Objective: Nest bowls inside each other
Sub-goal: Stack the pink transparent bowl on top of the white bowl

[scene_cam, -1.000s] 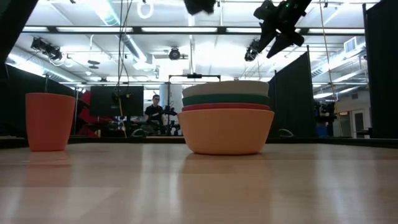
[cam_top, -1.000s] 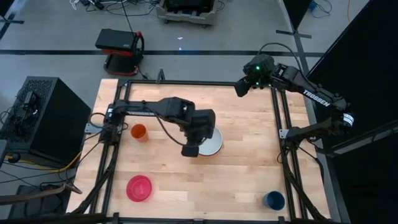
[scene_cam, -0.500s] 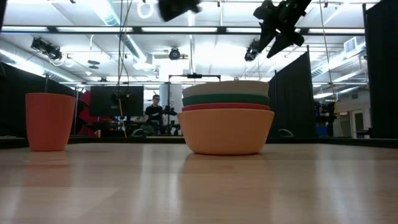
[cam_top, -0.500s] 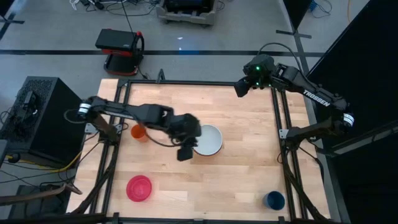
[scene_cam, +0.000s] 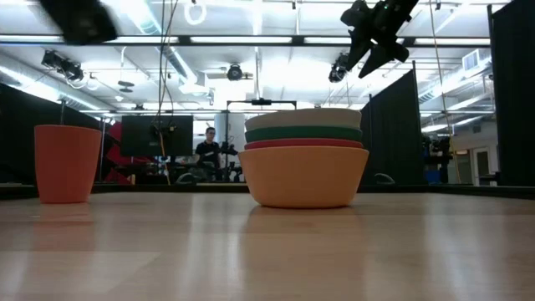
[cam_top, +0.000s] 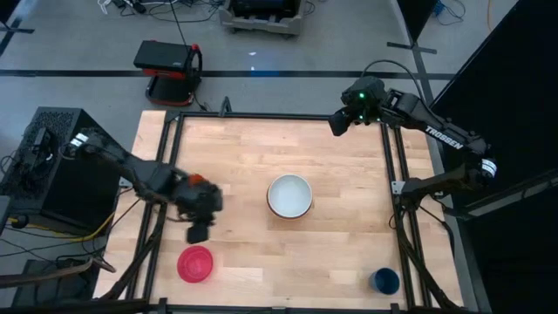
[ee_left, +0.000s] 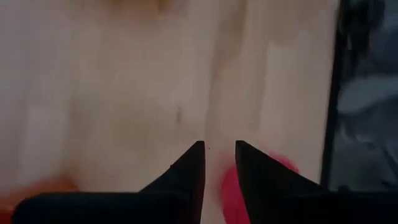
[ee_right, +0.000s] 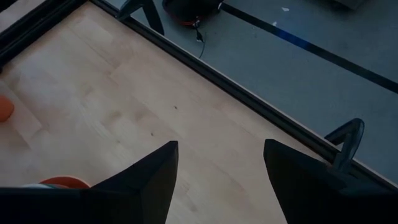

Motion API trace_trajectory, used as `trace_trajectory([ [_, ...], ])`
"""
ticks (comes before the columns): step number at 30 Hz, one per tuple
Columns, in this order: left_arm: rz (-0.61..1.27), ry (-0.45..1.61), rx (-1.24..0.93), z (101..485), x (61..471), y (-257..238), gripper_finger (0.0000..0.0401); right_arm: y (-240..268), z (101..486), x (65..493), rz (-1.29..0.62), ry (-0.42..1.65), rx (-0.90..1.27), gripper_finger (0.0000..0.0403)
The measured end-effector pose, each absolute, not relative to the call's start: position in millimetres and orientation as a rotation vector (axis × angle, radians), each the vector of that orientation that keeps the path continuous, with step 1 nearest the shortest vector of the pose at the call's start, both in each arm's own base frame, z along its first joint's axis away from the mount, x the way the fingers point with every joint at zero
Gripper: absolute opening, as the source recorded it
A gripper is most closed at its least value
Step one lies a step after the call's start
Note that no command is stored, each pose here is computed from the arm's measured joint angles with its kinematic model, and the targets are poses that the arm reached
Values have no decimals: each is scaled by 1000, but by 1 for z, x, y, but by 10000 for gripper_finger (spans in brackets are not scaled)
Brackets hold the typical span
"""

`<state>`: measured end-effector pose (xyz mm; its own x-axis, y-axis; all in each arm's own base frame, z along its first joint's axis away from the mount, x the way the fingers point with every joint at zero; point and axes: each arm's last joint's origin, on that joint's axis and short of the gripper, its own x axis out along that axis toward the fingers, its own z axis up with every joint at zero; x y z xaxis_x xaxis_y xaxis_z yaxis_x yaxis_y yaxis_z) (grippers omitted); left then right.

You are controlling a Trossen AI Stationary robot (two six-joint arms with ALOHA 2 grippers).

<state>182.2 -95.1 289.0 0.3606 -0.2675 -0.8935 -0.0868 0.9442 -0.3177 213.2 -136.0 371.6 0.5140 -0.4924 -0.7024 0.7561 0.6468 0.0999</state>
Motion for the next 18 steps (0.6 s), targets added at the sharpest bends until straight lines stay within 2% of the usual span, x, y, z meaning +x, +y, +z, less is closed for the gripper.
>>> trace_trajectory([
  [5, -210, 1315, -294, 265, 161, -111, 129, -136, 372, 214, -785, 676, 443, 224],
  [12, -192, 1369, -296, 236, 153, -118, 222, -136, 372, 214, -794, 667, 466, 223],
  [18, -204, 1377, -336, 220, 152, -119, 245, -136, 372, 214, -799, 663, 474, 224],
])
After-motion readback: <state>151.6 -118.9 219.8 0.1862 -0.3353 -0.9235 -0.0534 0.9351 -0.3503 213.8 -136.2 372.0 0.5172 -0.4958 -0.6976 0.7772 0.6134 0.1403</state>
